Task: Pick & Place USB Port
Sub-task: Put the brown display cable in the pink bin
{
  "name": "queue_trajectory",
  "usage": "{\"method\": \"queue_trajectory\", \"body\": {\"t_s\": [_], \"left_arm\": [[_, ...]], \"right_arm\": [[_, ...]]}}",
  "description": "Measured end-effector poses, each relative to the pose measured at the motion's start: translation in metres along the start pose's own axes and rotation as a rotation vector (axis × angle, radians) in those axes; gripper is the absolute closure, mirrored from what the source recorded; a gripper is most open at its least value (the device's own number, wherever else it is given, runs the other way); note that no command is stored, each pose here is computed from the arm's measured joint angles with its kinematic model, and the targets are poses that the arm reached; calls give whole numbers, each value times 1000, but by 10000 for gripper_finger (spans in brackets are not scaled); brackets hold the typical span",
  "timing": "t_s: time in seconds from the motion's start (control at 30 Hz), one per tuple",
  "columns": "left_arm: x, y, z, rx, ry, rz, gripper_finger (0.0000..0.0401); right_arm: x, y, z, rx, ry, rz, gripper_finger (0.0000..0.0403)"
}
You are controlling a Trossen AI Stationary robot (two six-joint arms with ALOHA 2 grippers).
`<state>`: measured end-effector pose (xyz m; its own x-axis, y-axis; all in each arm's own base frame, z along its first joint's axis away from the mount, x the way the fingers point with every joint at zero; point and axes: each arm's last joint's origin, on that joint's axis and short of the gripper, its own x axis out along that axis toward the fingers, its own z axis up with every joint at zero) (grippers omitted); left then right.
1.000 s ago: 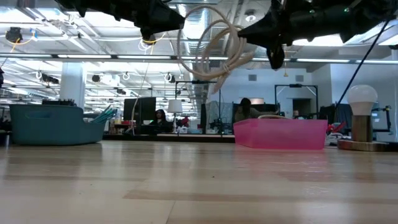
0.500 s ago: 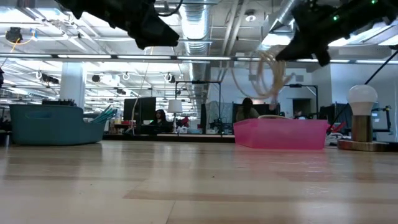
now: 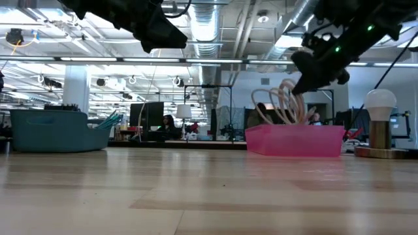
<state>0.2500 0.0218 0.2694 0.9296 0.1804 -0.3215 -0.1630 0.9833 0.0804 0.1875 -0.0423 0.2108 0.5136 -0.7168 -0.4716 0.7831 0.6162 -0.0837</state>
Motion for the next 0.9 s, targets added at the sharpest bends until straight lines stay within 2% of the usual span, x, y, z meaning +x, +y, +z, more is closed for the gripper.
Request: {"method": "queue_trajectory", "body": {"t_s": [0.17, 0.4, 0.73, 0.9], "left_arm": [[0, 0, 0, 0, 0, 0, 265], [0, 0, 0, 0, 0, 0, 265], [0, 0, 0, 0, 0, 0, 265], [0, 0, 0, 0, 0, 0, 265]], "right_arm": [[18, 5, -9, -30, 64, -50, 400], [30, 11, -15, -48, 103, -49, 397], [32, 12, -15, -29, 98, -25, 301], [29, 20, 1, 3, 108, 114, 275]]}}
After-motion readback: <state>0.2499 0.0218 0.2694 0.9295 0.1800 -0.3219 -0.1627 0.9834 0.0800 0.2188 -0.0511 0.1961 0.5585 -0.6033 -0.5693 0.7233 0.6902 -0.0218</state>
